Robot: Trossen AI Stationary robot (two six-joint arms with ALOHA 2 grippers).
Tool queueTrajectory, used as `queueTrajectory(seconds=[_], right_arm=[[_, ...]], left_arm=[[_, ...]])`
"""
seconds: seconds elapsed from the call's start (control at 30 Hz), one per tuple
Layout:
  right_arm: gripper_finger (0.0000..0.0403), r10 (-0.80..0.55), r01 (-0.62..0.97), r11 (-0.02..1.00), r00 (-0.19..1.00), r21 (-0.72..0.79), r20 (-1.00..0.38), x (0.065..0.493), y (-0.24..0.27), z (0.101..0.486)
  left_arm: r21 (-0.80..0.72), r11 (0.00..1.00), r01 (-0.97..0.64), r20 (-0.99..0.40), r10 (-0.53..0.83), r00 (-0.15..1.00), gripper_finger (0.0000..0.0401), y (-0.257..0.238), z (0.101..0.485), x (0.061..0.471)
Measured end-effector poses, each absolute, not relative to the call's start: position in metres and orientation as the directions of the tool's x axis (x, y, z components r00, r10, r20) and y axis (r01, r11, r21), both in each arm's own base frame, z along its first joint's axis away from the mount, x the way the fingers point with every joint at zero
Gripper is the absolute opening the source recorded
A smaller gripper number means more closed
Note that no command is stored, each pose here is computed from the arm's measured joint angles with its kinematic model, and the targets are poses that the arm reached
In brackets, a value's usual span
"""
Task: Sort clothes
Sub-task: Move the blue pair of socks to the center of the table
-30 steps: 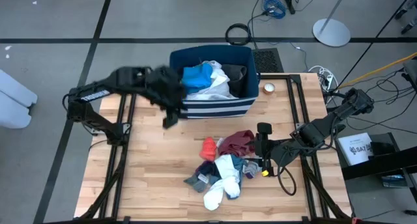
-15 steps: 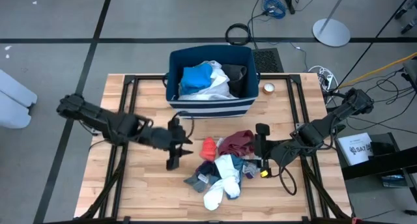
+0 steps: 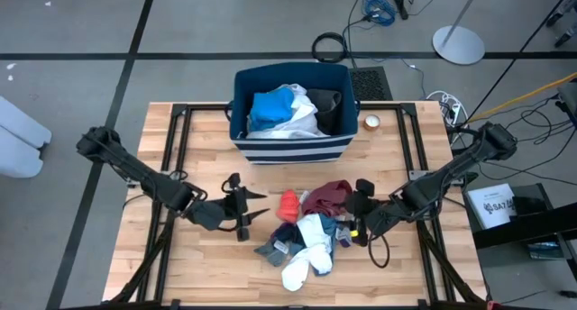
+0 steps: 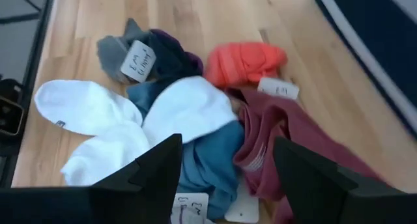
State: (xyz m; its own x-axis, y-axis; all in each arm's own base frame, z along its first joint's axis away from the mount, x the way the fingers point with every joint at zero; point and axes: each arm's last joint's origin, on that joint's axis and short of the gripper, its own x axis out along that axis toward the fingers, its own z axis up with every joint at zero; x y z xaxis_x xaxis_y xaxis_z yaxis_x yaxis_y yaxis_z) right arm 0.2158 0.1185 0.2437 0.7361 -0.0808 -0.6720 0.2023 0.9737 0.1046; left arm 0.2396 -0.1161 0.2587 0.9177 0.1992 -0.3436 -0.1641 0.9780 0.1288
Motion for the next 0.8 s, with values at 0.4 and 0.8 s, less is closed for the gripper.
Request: queueTrajectory(seconds=[0.4,0.8], right_arm=[[0.0228,-0.054,0.249,0.951,0.717,0.183,-0.695,0.22,0.121,0.217],[0.0228,-0.083,0.238,0.968,0.59,0.075,-0.803,0.239,0.133,0.166]], left_arm=[[0.038,0.996,0.081,-0.046,-0.079,0.996,0.018,-0.104,0.236,0.237],[-0.064,0.996,-0.063,-0.074,0.058,0.996,0.018,-0.082,0.229,0.244]])
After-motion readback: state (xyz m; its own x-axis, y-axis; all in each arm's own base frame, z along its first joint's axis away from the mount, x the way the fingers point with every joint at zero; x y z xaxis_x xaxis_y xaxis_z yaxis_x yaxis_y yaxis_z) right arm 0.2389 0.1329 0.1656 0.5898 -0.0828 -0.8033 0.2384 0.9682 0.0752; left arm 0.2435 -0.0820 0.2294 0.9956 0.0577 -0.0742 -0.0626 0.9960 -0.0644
